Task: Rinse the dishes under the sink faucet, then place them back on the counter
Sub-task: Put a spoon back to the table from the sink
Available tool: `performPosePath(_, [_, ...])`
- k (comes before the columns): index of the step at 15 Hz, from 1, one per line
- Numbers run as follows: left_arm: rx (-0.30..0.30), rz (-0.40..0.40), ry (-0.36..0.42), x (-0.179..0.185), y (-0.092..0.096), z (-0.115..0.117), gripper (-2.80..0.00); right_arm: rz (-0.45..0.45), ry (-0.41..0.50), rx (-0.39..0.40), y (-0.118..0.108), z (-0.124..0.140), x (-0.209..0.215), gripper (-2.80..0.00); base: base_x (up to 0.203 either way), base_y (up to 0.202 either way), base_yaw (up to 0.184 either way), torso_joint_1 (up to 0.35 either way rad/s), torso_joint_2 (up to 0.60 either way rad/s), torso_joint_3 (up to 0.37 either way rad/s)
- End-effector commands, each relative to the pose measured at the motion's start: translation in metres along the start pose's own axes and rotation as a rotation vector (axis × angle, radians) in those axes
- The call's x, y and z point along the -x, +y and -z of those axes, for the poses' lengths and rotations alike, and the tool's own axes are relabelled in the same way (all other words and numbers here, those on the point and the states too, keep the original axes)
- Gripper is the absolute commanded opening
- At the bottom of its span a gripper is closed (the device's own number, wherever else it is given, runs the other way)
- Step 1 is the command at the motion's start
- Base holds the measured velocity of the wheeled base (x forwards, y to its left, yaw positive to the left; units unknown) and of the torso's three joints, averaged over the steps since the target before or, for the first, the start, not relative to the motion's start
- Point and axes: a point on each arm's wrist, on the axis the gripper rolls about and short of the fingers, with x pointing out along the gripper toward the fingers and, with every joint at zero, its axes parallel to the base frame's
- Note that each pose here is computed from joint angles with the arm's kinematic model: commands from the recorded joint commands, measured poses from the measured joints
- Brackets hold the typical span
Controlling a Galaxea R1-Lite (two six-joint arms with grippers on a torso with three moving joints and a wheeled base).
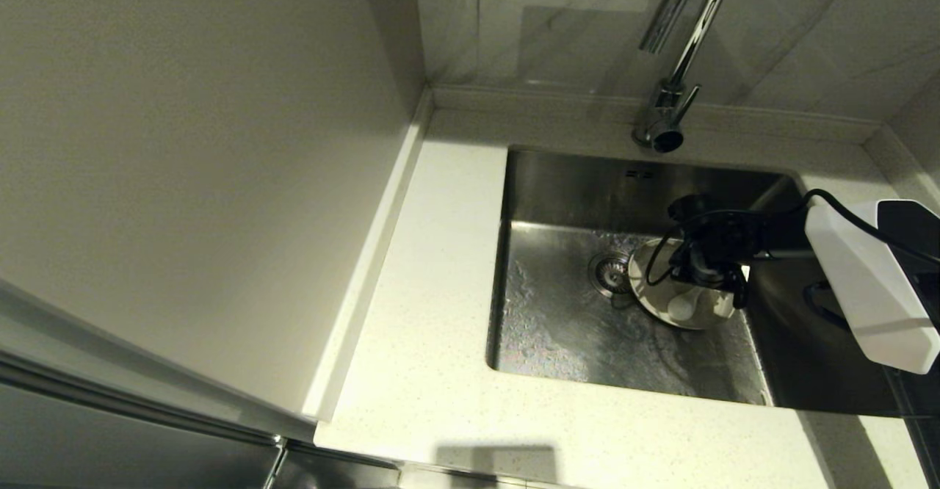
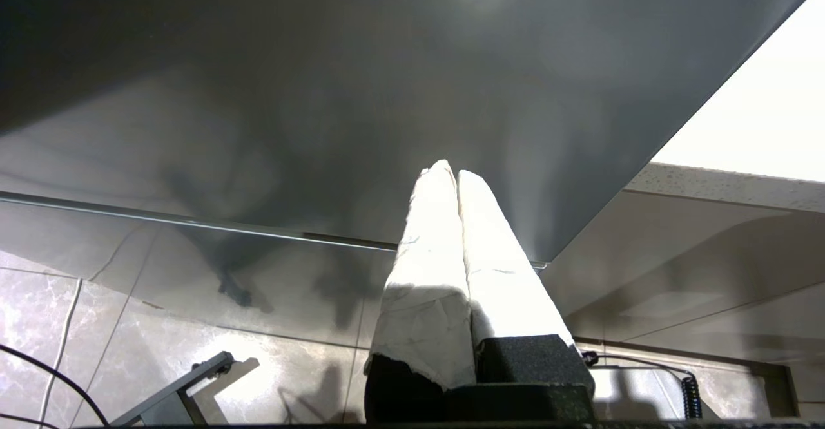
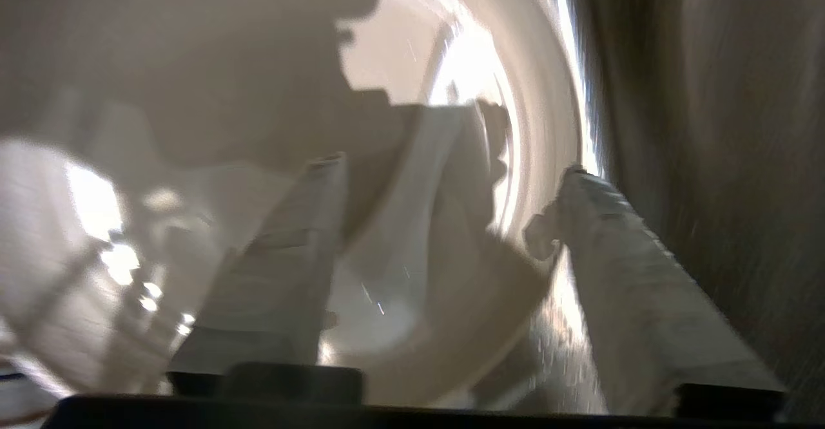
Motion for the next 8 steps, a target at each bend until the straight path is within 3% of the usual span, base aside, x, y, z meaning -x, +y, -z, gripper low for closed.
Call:
performPosePath(1, [0.001,0.0,-0.003,0.0,0.0,0.0,-2.8,0.023,0.043,-0.034,-0.002,0.005,0.0,0.0,0.0,0.0,0.0,0.0,0.0,0.0])
performPosePath(5, [0.001,0.0,-0.003,0.0,0.0,0.0,-2.8,0.03,0.069,-0.107,0.0,0.013,-0.007,0.0,0.0,0.0,0.0,0.0,0.0,0.0])
performPosePath(8, [0.001,0.0,-0.003,0.0,0.0,0.0,-2.8,-0.025,0.121,-0.131,0.003,0.018,-0.01,0.0,0.0,0.0,0.0,0.0,0.0,0.0])
